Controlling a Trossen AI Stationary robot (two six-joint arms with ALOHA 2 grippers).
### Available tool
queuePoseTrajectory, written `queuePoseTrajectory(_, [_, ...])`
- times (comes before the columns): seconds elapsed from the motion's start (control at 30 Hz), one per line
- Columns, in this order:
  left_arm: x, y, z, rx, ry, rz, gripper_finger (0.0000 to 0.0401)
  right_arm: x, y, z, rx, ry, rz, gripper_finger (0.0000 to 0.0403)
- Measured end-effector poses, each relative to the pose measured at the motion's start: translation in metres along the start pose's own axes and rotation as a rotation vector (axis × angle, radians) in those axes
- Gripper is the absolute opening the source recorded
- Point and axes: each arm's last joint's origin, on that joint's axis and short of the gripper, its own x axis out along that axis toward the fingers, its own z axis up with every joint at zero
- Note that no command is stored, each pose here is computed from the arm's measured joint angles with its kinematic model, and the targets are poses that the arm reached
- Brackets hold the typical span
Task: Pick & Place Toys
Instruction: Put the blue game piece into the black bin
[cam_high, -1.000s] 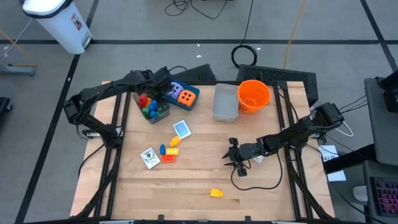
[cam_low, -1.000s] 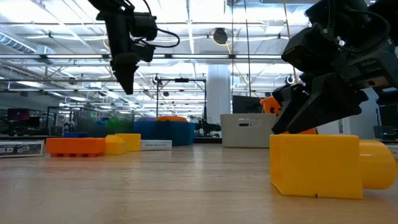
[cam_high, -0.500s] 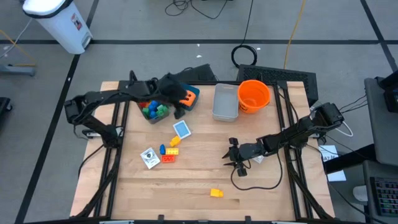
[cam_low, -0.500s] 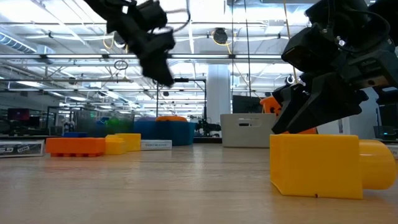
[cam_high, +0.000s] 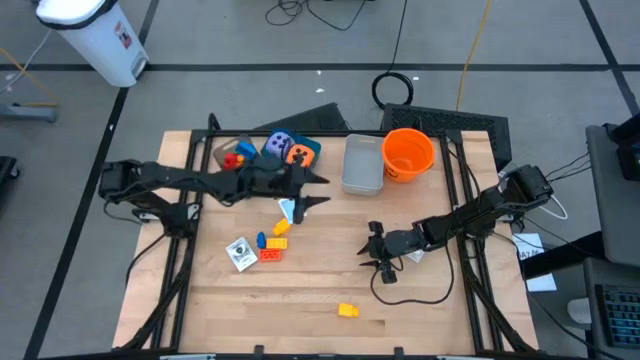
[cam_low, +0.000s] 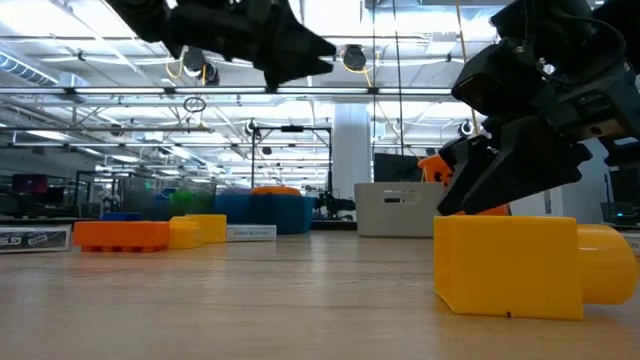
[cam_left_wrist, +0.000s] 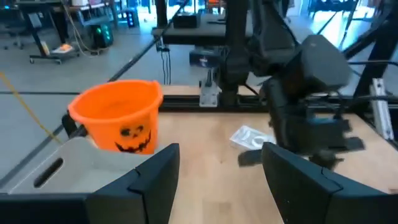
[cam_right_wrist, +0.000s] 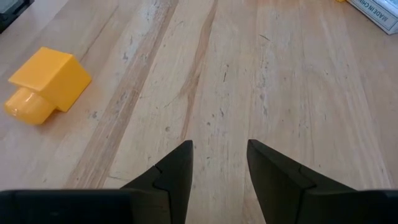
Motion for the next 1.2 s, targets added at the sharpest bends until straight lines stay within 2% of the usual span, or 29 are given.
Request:
queuePoseTrajectory(0.13, [-0.021,-0.012,0.002,0.002,-0.019,-0.040,0.0237,-0.001,0.000,-0.004,0.008,-0.022,0.005,0.0144])
queuePoseTrajectory(0.3, [-0.068,-0.018,0.009,0.003,-0.111,-0.037,0.0237,-0.006,-0.002,-0.015,0.028,-0.074,0.011,0.0144])
queuePoseTrajectory(0.57, [-0.125,-0.032,-0.021,-0.075,-0.170,-0.086,0.0237,-0.013,-0.003,-0.018,0.036,-0.213,0.027,0.0144])
queuePoseTrajectory(0.73, [-0.132,-0.048,-0.048,-0.139,-0.117,-0.168,0.0237,-0.014,-0.003,-0.014,0.038,-0.259,0.014,0.0144])
queuePoseTrajectory(0.97, [-0.122,-0.084,-0.070,-0.222,0.027,-0.276,0.0237,-0.014,-0.002,-0.005,0.041,-0.302,0.016,0.0144])
queuePoseTrajectory(1.07, [-0.116,-0.102,-0.081,-0.224,0.089,-0.242,0.0237,-0.013,0.000,0.001,0.041,-0.318,0.021,0.0144])
queuePoseTrajectory(1.2, [-0.109,-0.117,-0.097,-0.232,0.183,-0.138,0.0237,-0.012,0.000,0.000,0.035,-0.303,0.019,0.0144])
